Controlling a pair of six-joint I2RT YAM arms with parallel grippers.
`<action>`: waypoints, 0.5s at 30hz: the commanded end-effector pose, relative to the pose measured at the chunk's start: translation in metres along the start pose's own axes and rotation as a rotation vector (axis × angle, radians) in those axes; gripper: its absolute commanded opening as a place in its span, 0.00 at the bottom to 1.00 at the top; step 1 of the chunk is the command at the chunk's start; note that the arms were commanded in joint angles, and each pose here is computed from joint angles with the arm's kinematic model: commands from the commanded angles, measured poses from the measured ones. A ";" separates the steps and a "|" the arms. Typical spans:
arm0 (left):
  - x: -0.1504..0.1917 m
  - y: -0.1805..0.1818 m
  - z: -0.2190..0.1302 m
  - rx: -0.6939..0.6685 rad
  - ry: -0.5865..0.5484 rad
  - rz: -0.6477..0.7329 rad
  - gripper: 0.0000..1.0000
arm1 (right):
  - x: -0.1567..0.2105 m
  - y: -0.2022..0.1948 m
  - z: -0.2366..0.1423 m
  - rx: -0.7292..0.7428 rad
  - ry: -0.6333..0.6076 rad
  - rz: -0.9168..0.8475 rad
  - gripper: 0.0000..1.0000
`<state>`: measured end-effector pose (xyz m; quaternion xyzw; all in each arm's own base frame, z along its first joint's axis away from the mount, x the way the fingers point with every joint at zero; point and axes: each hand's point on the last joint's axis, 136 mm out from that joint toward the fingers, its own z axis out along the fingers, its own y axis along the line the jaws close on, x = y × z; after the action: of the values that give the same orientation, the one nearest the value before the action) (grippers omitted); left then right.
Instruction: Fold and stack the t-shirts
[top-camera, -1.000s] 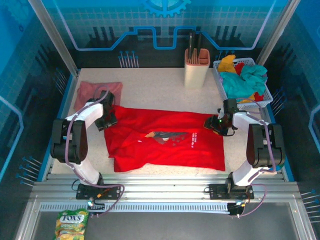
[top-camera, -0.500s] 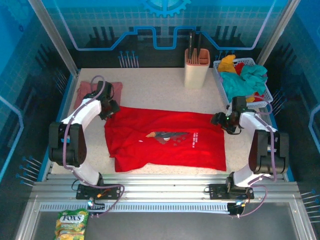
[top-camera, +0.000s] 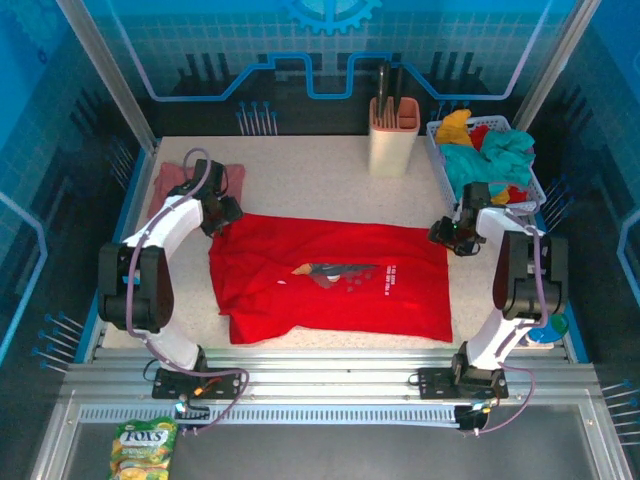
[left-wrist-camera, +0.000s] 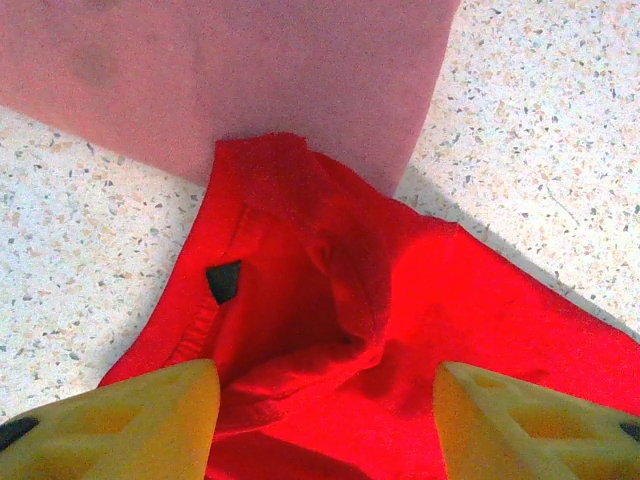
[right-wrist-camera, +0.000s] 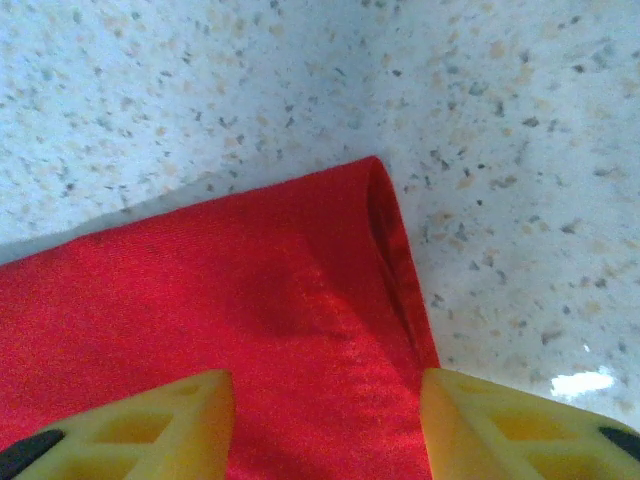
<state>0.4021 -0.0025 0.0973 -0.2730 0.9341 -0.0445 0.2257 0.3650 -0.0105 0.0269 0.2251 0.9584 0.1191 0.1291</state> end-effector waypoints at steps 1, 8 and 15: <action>-0.006 -0.002 0.002 0.005 -0.005 0.013 0.59 | -0.016 -0.002 0.000 0.010 -0.009 0.011 0.46; 0.003 -0.014 -0.005 0.084 -0.001 0.034 0.57 | -0.040 -0.006 0.013 0.067 -0.010 0.040 0.28; 0.043 -0.059 -0.017 0.210 0.049 0.209 0.58 | -0.058 0.005 0.009 0.032 -0.049 0.045 0.29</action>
<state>0.3962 -0.0452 0.0971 -0.2035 0.9490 -0.0794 0.2272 0.3903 -0.0185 0.0209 0.2411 0.9603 0.1023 0.0964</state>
